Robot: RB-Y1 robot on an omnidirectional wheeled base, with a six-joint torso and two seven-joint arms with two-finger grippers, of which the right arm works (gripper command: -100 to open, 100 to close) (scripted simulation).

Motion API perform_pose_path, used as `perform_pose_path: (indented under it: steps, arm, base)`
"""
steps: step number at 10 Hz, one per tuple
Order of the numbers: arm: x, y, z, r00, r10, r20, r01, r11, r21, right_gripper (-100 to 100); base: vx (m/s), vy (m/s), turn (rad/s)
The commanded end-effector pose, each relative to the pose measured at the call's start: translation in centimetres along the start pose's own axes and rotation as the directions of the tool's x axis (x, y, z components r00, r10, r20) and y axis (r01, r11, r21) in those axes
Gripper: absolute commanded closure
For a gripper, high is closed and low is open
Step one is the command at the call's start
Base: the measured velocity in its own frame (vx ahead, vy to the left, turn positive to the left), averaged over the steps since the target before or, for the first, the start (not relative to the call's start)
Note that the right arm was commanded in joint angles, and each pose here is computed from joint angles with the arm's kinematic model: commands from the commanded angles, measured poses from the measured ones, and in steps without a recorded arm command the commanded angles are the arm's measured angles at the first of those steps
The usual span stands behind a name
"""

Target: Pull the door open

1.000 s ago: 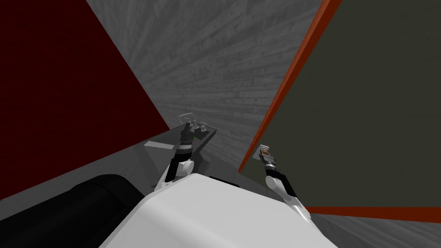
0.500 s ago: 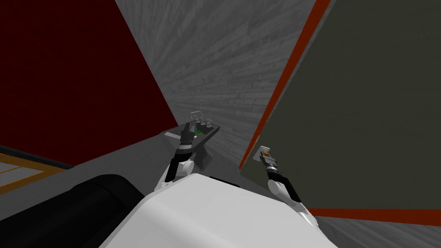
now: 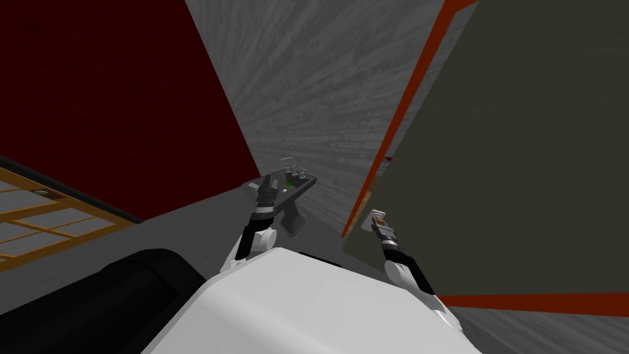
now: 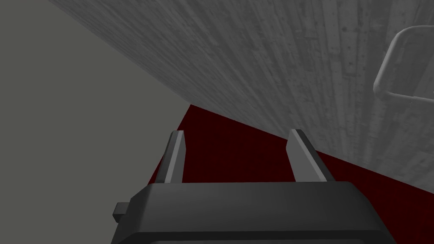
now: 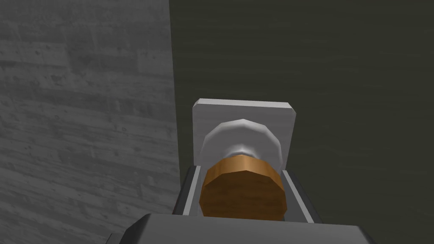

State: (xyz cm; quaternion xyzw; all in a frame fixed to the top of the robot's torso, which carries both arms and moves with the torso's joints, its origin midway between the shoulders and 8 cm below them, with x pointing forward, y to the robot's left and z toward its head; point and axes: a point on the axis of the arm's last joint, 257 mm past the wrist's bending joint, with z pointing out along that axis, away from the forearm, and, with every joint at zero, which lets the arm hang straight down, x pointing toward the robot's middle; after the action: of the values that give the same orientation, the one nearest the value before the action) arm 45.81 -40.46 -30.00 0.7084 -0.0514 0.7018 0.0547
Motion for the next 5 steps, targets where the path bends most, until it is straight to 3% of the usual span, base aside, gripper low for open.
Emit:
perform_pose_path:
  steps: [1,5]
  arm:
    - [0.10,-0.29,-0.24,1.000,0.002,-0.003,-0.002,1.000,0.014,100]
    - [0.31,-0.67,-1.10,1.000,0.004,-0.008,-0.003,0.999,0.052,100]
  base:
    - [-0.217,-0.031,0.146]
    - [-0.250,-0.092,0.163]
